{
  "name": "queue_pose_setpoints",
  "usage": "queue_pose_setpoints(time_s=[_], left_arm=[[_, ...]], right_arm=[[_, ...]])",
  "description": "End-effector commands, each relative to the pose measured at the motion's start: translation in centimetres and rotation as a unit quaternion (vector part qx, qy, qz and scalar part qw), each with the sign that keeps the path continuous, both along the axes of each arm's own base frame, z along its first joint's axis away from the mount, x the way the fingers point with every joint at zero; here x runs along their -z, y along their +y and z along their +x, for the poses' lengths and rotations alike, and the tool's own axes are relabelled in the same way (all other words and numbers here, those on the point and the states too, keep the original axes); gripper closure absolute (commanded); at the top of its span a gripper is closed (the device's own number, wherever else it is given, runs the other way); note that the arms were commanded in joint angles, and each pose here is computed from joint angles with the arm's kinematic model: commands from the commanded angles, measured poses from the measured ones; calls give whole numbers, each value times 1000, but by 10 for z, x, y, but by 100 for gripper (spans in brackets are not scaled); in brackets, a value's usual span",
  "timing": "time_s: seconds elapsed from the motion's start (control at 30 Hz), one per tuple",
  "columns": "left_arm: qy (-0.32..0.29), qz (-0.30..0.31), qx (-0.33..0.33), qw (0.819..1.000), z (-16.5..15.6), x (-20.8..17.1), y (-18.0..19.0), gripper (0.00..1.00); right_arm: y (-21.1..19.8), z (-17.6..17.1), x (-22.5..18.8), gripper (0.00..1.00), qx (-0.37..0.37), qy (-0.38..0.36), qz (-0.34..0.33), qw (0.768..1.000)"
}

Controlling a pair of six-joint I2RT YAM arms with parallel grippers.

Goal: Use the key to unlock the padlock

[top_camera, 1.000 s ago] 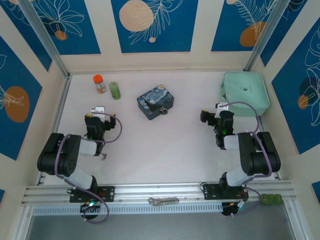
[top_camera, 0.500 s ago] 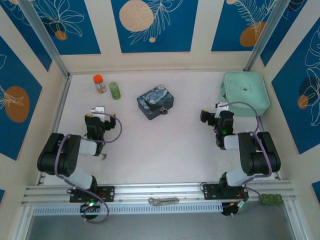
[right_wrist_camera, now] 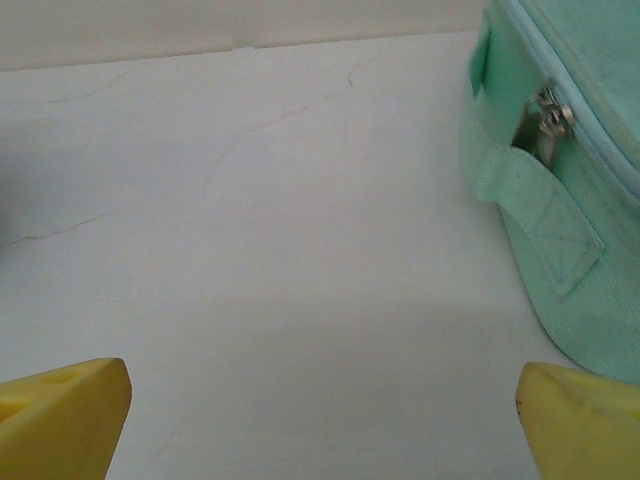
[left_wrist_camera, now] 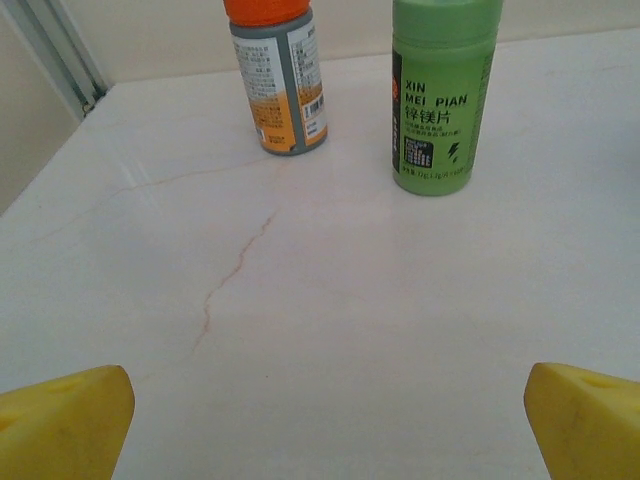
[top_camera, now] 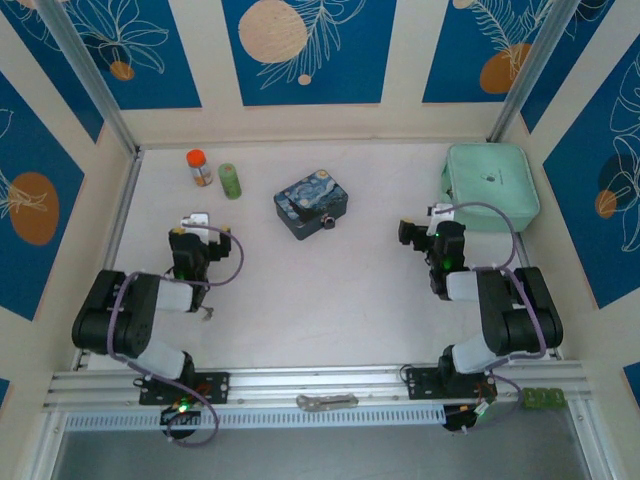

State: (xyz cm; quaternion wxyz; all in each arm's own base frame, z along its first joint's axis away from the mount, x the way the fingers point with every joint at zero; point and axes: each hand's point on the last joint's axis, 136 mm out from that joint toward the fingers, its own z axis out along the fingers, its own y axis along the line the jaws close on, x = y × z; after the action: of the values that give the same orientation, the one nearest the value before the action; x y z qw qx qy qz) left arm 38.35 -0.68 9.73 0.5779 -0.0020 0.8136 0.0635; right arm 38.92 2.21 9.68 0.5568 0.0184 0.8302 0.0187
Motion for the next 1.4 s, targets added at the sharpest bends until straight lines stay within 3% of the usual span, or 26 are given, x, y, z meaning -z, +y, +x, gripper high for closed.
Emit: queue_pose_setpoints(time_s=[0.0, 0.17, 0.23, 0.33, 0.43, 0.53, 0.63, 0.7, 0.87, 0.93, 1.13, 1.27, 1.37], left_arm=[[-15, 8, -13, 1000, 0, -39, 8, 0], [23, -13, -29, 999, -17, -71, 10, 0], [78, -35, -35, 996, -33, -72, 8, 0], [165, -79, -100, 978, -67, -65, 18, 0], [253, -139, -204, 936, -118, -45, 32, 0], [324, -208, -285, 878, -165, -15, 29, 0], [360, -246, -336, 835, -193, 5, 26, 0], [367, -263, -353, 819, -202, 12, 24, 1], [387, -313, -369, 785, -216, 37, 11, 17], [390, -327, -364, 780, -213, 46, 5, 25], [389, -356, -372, 764, -202, 66, -5, 31], [392, -363, -351, 769, -186, 73, -15, 33], [395, -358, -340, 775, -175, 76, -21, 40]], right_arm=[[2, 1, -39, 1, 13, -30, -40, 999], [20, -2, -63, 1, -3, -8, -18, 1000], [36, -7, -59, 0, -13, 31, -2, 999], [73, -21, -49, 1, -55, 68, -5, 996], [112, -35, -41, 0, -97, 96, -4, 991], [146, -46, -34, 0, -135, 115, -23, 984], [170, -50, -31, 1, -160, 130, -48, 977], [180, -51, -29, 1, -165, 140, -60, 974], [201, -55, -24, 1, -181, 157, -57, 969], [206, -57, -21, 1, -184, 158, -60, 968], [213, -57, -19, 1, -189, 161, -81, 965], [217, -58, -19, 1, -194, 159, -84, 964], [219, -59, -18, 1, -196, 161, -87, 963]])
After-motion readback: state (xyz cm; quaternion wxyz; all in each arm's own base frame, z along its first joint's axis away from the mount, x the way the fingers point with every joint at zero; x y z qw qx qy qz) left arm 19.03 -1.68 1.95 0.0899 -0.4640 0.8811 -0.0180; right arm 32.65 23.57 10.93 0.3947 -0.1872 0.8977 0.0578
